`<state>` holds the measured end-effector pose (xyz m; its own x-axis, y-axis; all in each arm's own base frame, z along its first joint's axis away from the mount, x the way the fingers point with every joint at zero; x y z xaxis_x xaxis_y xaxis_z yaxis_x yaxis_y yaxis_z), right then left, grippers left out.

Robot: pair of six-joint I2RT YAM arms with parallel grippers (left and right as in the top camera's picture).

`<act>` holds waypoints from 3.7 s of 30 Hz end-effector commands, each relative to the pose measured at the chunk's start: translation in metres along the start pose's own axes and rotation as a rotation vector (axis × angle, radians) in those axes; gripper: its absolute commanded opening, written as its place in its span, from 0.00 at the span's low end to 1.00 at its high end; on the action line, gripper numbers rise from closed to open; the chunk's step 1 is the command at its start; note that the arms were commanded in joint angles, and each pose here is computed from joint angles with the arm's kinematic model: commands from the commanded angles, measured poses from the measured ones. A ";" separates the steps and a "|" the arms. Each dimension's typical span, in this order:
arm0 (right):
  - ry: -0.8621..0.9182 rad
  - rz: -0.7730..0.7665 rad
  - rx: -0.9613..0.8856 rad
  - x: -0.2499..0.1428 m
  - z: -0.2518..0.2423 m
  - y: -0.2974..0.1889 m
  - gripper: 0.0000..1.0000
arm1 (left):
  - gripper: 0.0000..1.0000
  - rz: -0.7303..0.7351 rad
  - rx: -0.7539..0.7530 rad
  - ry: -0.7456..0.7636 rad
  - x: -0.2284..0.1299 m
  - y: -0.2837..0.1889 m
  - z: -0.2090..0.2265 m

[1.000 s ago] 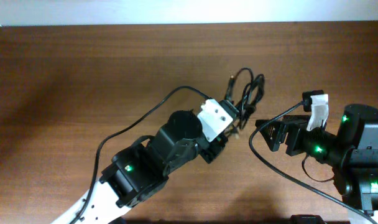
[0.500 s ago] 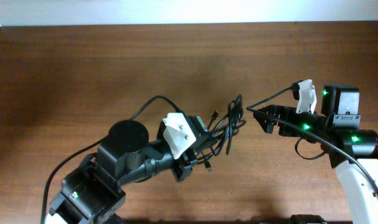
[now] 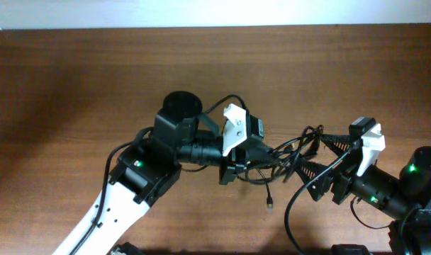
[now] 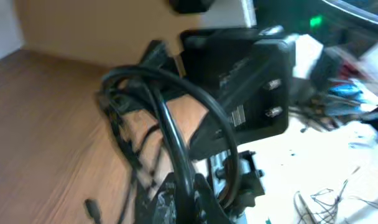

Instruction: Untangle cables

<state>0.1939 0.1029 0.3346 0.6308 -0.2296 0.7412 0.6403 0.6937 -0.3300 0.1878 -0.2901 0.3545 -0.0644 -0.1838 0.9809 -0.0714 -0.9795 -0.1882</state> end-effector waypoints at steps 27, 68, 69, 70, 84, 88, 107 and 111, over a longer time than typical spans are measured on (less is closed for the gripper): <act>-0.016 0.054 0.178 -0.009 0.026 -0.002 0.04 | 0.00 0.245 0.737 -0.577 -0.079 -0.074 0.096; -0.153 0.143 0.331 -0.020 0.030 0.008 0.04 | 0.00 -0.054 0.055 -0.032 -0.002 -0.056 0.034; -0.153 0.143 0.329 -0.020 0.029 0.008 0.04 | 0.51 -0.050 0.061 -0.034 -0.003 -0.056 0.035; -0.153 0.142 0.318 -0.020 0.028 0.009 0.04 | 0.77 -0.046 0.058 -0.047 -0.004 -0.056 0.034; -0.094 0.182 -0.020 -0.030 -0.023 0.014 0.04 | 0.99 0.311 0.376 -0.161 -0.079 -0.073 0.063; -0.087 0.188 0.036 -0.032 -0.015 0.014 0.04 | 0.99 0.184 0.164 -0.058 -0.057 -0.061 0.034; -0.135 0.188 0.364 -0.034 0.033 0.004 0.04 | 0.00 0.213 0.093 -0.006 -0.066 -0.044 0.025; -0.142 0.184 0.360 -0.033 0.033 0.005 0.04 | 0.00 0.381 0.400 -0.239 -0.094 -0.062 0.062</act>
<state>0.1666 0.1332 0.3240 0.6487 -0.0034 0.7611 0.3388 0.8967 -0.2848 0.2312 -0.2301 0.2892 0.0164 -0.4541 0.8908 0.1241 -0.8831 -0.4525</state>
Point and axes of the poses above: each gripper's point midway between its finger pads, its own y axis out along the fingers, its own z axis along the line the jaws close on, x = y × z, the point moved 2 cm from there along -y, back along the fingers, and after that the axes turned 15 degrees about y, right-handed, at the moved point
